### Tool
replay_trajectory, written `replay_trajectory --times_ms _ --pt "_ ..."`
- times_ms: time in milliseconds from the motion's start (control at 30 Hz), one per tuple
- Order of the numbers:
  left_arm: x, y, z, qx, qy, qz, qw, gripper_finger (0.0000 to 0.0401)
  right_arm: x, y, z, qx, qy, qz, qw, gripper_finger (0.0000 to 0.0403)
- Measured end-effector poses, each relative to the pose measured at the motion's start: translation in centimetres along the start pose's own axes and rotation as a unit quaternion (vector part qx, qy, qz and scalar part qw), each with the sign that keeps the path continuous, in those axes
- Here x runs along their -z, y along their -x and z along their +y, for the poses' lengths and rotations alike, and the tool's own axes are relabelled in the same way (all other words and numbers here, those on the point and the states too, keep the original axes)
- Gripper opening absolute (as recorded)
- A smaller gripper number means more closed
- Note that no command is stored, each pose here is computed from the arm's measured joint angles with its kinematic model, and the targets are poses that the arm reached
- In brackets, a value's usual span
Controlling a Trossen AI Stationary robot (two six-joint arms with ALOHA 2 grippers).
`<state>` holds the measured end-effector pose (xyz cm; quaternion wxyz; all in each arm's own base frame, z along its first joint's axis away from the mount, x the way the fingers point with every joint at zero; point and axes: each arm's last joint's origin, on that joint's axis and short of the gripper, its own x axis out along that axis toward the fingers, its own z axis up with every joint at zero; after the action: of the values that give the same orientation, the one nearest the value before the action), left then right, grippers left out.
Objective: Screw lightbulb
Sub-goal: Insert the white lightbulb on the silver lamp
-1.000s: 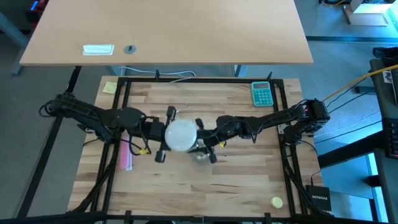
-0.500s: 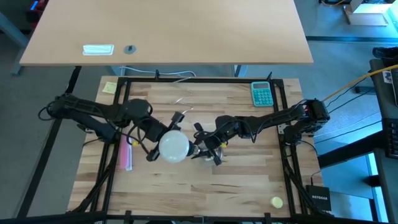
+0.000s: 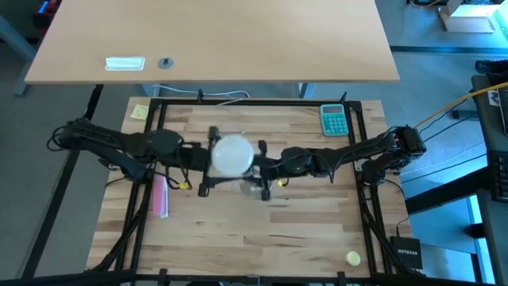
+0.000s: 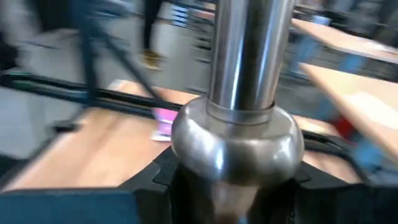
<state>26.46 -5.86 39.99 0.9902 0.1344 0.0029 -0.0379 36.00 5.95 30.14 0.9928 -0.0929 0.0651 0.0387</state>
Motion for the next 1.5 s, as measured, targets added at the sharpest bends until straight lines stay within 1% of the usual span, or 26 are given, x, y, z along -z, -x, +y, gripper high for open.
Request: replay_trajectory --times_ms 67,167,233,267,333,367,533,633,700,800,867,900,1033,1133,1200,1267,1333,1433,1500 --pt "-0.5 0.6 -0.2 -0.054 0.019 0.002 0.998 0.0307 0.0 0.1 -0.4 0.057 0.000 0.008 0.998 0.0140" --pt "-1.1 0.9 -0.7 -0.125 0.038 -0.001 0.991 0.0302 0.3 0.1 -0.8 0.137 0.001 0.029 0.990 0.0140" --pt "-1.2 0.7 -0.8 -0.172 0.046 -0.005 0.984 0.0297 0.4 0.1 -1.3 0.176 0.003 0.038 0.984 0.0140" --pt "-1.3 0.7 -0.8 -0.193 0.049 -0.008 0.980 0.0294 0.5 0.1 -1.3 0.187 0.002 0.041 0.982 0.0140" --pt "-1.4 0.4 -0.6 -0.225 0.053 -0.012 0.973 0.0290 0.5 0.1 -1.4 0.196 -0.001 0.042 0.980 0.0140" --pt "-1.3 0.2 -0.5 -0.233 0.054 -0.016 0.971 0.0288 0.5 0.1 -1.5 0.202 -0.001 0.043 0.978 0.0140" --pt "-1.2 -1.0 0.1 -0.259 0.070 -0.047 0.962 0.0278 0.6 0.1 -1.4 0.208 0.000 0.049 0.977 0.0140" --pt "-1.0 -1.5 0.7 -0.272 0.072 -0.054 0.958 0.0267 0.8 0.1 -1.4 0.209 0.002 0.052 0.977 0.0140" --pt "-0.8 -1.7 0.8 -0.275 0.070 -0.052 0.957 0.0250 0.8 0.1 -1.4 0.209 0.001 0.053 0.976 0.0140" --pt "-0.8 -1.7 0.8 -0.275 0.067 -0.051 0.958 0.0198 0.8 0.1 -1.4 0.210 0.002 0.052 0.976 0.0140" --pt "-0.7 -1.8 0.7 -0.262 0.063 -0.048 0.962 0.0152 0.8 0.1 -1.4 0.210 0.002 0.052 0.976 0.0140" --pt "-0.7 -1.8 0.7 -0.252 0.060 -0.048 0.965 0.0142 0.8 0.1 -1.4 0.210 0.004 0.053 0.976 0.0140" --pt "-0.6 -1.9 0.5 -0.230 0.051 -0.046 0.971 0.0142 0.8 0.0 -1.3 0.201 0.006 0.053 0.978 0.0140" --pt "-0.7 -2.0 0.3 -0.191 0.042 -0.055 0.979 0.0142 0.7 0.0 -1.1 0.165 0.004 0.043 0.985 0.0140" --pt "-0.7 -2.1 0.1 -0.155 0.036 -0.060 0.986 0.0142 0.6 -0.1 -0.7 0.118 0.006 0.035 0.992 0.0140" --pt "-0.5 -2.1 -0.2 -0.120 0.036 -0.059 0.990 0.0142 0.5 -0.1 0.0 0.059 0.016 0.023 0.998 0.0139" --pt "-0.4 -2.2 -0.5 -0.065 0.027 -0.058 0.996 0.0141 0.4 -0.1 0.5 -0.006 0.029 0.011 1.000 0.0138" --pt "-0.1 -2.3 -1.0 0.032 0.013 -0.057 0.998 0.0137 0.4 0.0 1.3 -0.109 0.034 -0.007 0.993 0.0137" --pt "0.2 -2.4 -1.4 0.082 -0.001 -0.056 0.995 0.0137 0.4 0.1 1.7 -0.160 0.031 -0.012 0.987 0.0137"
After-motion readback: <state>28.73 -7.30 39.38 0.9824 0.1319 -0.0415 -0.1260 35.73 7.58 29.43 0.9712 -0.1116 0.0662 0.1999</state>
